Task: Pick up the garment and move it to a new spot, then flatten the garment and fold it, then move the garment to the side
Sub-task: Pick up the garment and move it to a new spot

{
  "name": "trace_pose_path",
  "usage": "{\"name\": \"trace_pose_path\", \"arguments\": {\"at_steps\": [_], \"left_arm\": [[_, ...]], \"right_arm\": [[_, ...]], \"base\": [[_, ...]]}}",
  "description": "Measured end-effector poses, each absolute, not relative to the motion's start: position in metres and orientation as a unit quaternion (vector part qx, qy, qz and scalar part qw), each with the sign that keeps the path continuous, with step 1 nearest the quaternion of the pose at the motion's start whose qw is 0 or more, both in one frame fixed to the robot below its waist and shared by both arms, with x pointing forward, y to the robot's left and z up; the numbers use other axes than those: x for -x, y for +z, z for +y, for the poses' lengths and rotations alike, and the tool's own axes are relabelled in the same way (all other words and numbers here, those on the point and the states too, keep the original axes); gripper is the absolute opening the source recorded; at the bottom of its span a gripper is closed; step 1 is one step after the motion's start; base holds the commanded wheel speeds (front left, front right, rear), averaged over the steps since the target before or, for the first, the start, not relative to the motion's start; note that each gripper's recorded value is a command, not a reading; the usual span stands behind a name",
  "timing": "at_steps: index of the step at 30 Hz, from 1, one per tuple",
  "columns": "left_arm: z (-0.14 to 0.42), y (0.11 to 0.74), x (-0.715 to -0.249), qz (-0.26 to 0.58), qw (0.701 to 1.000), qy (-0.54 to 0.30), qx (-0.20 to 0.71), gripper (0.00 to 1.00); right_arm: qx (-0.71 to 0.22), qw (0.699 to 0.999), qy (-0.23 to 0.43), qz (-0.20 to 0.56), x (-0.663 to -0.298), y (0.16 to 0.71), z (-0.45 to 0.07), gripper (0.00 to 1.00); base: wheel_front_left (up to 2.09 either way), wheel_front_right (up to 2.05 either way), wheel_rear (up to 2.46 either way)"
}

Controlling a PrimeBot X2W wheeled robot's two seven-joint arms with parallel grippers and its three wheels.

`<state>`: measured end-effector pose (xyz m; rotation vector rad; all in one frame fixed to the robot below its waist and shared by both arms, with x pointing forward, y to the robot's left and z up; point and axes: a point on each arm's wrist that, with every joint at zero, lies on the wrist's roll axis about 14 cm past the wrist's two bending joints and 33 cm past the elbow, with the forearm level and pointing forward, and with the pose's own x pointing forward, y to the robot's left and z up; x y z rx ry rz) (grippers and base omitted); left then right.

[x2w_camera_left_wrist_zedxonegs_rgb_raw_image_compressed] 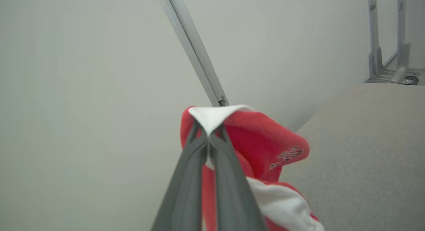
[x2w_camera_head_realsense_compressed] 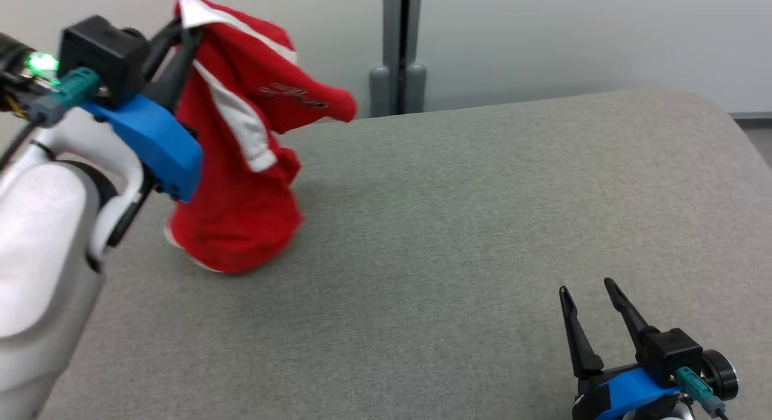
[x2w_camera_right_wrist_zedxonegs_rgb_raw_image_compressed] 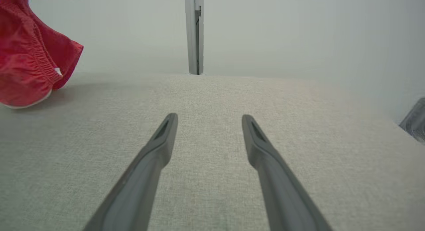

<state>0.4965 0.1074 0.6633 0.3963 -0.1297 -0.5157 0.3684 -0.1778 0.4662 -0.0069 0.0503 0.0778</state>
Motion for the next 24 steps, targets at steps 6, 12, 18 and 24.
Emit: {"name": "trace_pose_path", "arguments": {"at_steps": [6, 12, 18, 24], "left_arm": [[0.017, 0.615, -0.488, -0.041, 0.912, -0.369, -0.171, 0.00], [-0.042, 0.536, -0.463, 0.023, 0.887, -0.445, -0.126, 0.00], [-0.079, 0.454, -0.421, 0.113, 0.864, -0.484, -0.083, 0.00], [-0.090, 0.437, -0.413, 0.114, 0.873, -0.471, -0.046, 1.00]], "right_arm": [[0.001, 0.999, -0.006, 0.038, -0.356, 0.459, -0.206, 1.00], [-0.004, 0.998, -0.015, 0.056, -0.360, 0.448, -0.211, 1.00], [-0.007, 0.998, -0.011, 0.063, -0.368, 0.442, -0.209, 1.00], [-0.010, 0.998, -0.009, 0.065, -0.370, 0.441, -0.207, 1.00]], "base": [[0.00, 0.00, 0.00], [0.00, 0.00, 0.00], [0.00, 0.00, 0.00], [0.00, 0.00, 0.00]]}}
